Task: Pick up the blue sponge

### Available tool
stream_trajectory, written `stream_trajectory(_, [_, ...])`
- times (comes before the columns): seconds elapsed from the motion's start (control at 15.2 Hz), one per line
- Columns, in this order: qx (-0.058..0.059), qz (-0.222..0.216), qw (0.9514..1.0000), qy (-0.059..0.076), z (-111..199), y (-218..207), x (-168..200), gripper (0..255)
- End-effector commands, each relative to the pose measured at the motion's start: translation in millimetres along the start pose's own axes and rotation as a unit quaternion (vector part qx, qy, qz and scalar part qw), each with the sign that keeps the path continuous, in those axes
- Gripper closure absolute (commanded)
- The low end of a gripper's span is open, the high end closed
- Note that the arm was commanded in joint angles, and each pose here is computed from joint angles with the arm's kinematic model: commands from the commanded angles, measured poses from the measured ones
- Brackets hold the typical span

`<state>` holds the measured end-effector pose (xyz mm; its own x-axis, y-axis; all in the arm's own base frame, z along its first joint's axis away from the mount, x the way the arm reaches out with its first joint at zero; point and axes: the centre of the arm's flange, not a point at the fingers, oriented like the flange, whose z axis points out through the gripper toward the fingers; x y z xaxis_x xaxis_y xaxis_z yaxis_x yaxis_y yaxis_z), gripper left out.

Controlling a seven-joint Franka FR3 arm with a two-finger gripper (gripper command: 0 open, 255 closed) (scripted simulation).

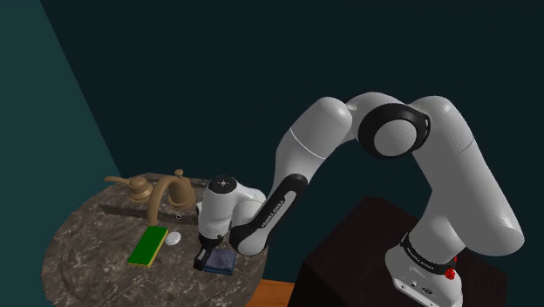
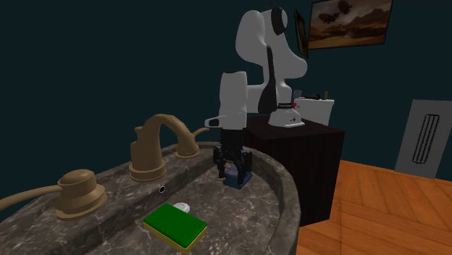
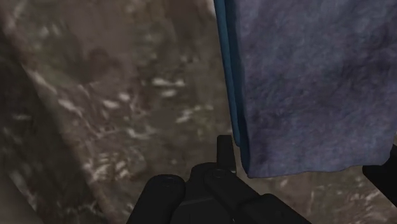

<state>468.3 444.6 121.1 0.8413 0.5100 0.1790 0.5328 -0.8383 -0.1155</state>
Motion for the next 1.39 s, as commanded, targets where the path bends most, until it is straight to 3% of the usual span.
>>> stream_trajectory(0.0, [0.000,0.000,1.0000,-0.001,1.0,0.4,-0.8,255])
stream_trajectory(0.26, [0.000,0.000,1.0000,-0.001,0.7,0.3,-0.2,255])
stream_trajectory(1.32, [0.000,0.000,1.0000,-0.001,-77.4,-9.0,14.0,255])
